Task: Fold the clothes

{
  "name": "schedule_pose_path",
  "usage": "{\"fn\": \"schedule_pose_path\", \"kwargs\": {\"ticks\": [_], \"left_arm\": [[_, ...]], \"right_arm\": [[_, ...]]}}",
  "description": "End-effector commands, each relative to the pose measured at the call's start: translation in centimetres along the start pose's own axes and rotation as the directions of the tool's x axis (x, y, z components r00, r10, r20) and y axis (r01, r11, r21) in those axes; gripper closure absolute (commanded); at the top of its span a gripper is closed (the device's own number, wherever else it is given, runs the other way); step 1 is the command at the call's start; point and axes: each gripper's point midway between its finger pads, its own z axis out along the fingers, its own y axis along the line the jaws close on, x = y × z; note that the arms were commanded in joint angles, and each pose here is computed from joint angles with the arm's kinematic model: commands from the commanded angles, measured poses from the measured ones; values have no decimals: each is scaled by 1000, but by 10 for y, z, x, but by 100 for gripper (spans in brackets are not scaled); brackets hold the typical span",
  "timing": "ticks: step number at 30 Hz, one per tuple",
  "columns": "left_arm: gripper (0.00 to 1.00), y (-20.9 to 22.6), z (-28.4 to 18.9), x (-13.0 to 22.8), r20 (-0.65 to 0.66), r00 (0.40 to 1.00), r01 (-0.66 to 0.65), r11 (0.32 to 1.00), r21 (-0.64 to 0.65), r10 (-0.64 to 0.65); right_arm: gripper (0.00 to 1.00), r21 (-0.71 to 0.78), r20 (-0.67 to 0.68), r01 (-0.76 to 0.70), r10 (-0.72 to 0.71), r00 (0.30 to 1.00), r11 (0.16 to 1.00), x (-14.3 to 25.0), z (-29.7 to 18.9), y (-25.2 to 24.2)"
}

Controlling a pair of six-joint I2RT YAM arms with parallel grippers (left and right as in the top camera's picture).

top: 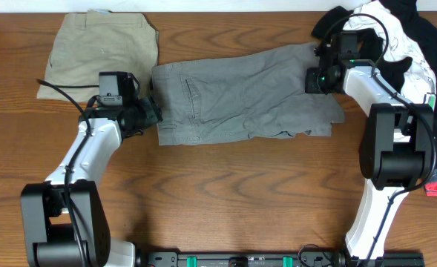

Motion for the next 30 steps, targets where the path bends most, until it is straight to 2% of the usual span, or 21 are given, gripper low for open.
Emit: {"fn": "schedule_pose_path", "kwargs": {"ticks": [1, 6, 11, 18, 24, 25, 26, 28, 29, 30], "left_arm": [[41, 7, 9, 1, -22, 997, -80, 996, 27, 80], [38, 7, 37, 8, -73, 992, -95, 986, 138, 106], [38, 8, 63, 15, -102, 990, -80, 979, 190, 101], [38, 2, 64, 17, -106, 989, -78, 971, 228, 105], [38, -12, 76, 36, -168, 979, -67, 960, 272, 116], [40, -12, 78, 39, -180, 977, -59, 961, 270, 111], [59, -12, 80, 41, -188, 977, -47, 963, 267, 100], [86, -9, 81, 41, -193, 978, -34, 966, 255, 85], [94, -7, 81, 40, -190, 978, -32, 968, 250, 82], [94, -4, 81, 37, -183, 980, -26, 971, 238, 71]], "right_arm": [[99, 32, -199, -29, 35, 979, 999, 71, 52, -17], [99, 32, -199, -29, 35, 979, 999, 71, 52, -17], [99, 32, -199, -29, 35, 979, 999, 71, 52, -17], [99, 32, -195, -28, 34, 980, 999, 70, 52, -17], [99, 28, -193, -29, 34, 981, 999, 70, 52, -16], [99, 28, -193, -29, 34, 981, 999, 70, 52, -16], [99, 28, -193, -29, 34, 981, 999, 70, 52, -16], [99, 28, -193, -29, 34, 981, 999, 70, 52, -16], [99, 28, -193, -29, 34, 981, 999, 70, 52, -16], [99, 27, -194, -29, 34, 981, 999, 70, 52, -16]]}}
